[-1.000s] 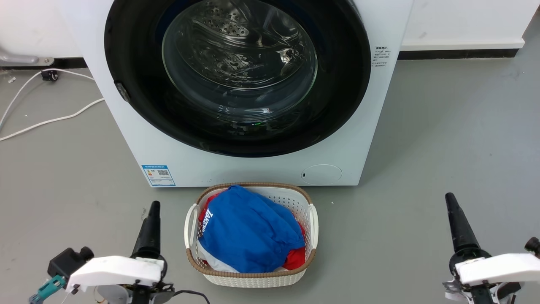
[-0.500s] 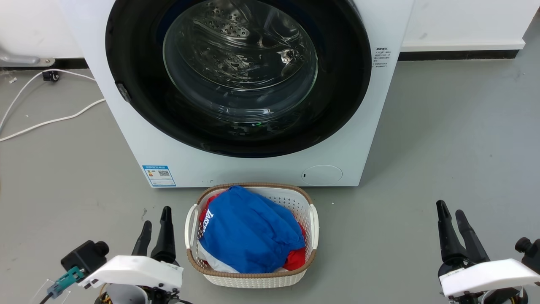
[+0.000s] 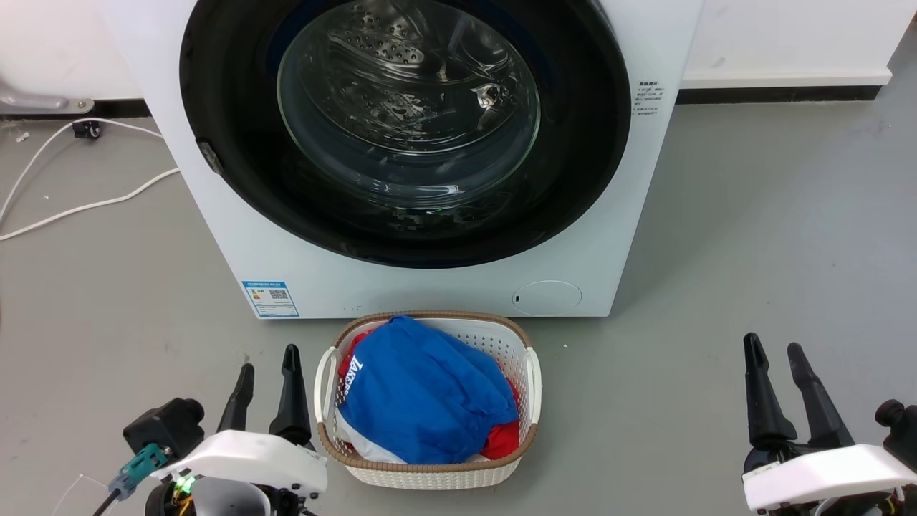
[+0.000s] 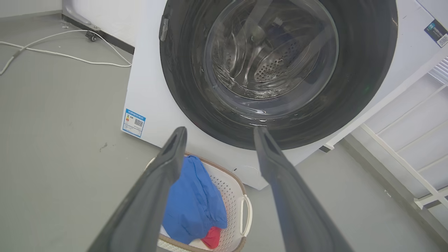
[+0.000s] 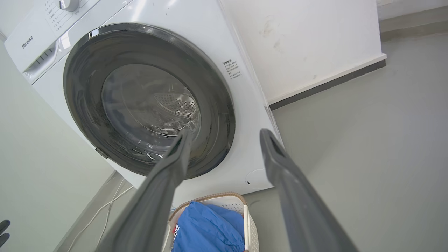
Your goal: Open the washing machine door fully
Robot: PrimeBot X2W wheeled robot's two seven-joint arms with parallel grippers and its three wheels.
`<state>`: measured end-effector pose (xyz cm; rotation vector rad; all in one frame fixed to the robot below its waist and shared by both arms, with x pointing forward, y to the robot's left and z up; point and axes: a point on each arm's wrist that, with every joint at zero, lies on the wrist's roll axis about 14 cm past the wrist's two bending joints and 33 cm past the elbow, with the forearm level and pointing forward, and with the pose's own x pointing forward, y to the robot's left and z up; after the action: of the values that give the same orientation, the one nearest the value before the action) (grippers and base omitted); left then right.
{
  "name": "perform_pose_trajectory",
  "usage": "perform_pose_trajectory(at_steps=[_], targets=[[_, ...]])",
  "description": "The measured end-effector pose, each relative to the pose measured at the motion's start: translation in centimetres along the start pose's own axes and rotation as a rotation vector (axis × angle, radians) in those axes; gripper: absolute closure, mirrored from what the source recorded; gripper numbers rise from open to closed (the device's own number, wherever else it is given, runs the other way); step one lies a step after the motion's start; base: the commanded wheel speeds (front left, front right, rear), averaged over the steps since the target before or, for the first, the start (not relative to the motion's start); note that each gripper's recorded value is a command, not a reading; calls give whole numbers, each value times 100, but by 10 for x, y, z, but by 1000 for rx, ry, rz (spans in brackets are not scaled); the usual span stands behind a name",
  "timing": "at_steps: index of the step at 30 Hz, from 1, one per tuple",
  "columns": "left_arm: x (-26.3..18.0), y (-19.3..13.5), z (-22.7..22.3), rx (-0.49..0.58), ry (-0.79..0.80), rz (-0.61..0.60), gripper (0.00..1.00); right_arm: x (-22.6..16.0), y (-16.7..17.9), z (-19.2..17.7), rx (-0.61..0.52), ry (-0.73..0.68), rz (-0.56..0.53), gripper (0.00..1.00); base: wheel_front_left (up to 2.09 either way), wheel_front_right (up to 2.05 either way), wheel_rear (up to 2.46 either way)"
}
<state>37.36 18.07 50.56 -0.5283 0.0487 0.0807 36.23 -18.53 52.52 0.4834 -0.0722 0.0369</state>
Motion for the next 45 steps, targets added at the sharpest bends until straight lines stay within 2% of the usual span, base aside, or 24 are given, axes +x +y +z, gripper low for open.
perform_pose_trajectory(at_steps=[18, 45], targets=[[-6, -14, 9, 210, -77, -40, 0, -5, 12, 12, -180, -53, 45, 0, 0, 0, 0], [-16, -26, 17, 424, -179, -79, 0, -14, 17, 22, -365, -109, 73, 0, 0, 0, 0]])
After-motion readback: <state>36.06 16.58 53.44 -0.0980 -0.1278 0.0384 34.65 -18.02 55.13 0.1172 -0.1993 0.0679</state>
